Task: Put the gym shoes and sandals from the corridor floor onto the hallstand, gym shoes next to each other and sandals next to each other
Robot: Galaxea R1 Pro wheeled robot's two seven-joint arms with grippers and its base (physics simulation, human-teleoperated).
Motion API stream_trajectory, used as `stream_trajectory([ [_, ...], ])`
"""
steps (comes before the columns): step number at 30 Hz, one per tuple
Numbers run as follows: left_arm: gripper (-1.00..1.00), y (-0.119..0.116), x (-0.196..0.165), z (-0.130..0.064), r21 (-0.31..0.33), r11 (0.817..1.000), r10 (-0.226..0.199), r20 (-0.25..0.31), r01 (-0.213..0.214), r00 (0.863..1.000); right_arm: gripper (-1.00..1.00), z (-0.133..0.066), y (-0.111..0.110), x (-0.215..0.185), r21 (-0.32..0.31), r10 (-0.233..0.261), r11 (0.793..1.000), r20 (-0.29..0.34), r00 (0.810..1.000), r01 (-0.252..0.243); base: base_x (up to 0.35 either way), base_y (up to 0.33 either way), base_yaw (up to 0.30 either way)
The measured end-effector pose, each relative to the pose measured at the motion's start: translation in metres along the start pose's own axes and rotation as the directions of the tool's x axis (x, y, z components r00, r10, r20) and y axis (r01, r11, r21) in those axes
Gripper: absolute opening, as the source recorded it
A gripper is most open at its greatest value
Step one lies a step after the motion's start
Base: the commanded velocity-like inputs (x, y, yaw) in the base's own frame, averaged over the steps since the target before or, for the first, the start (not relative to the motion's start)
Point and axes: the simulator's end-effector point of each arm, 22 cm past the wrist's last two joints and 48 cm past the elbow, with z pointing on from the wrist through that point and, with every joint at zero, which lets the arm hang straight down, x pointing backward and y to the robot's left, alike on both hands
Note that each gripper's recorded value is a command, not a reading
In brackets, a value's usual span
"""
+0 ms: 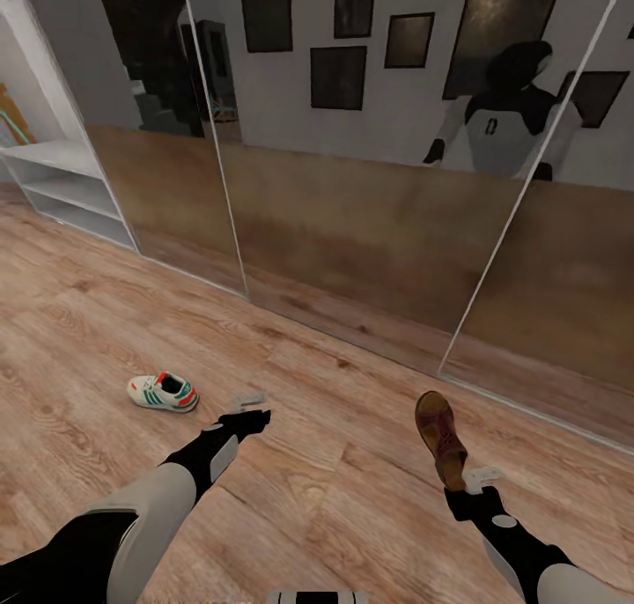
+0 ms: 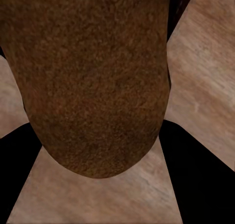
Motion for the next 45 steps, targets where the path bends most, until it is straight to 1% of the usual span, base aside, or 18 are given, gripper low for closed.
stream_trajectory([
  [45,1.00,0.0008,-0.0008,0.0000,-0.001,1.000,-0.002,0.002,0.002,1.000,-1.00,0.0000,0.0013,0.0001,-0.002,0.000,1.000,0.000,1.000,0.000,0.000,-0.008,0.300],
])
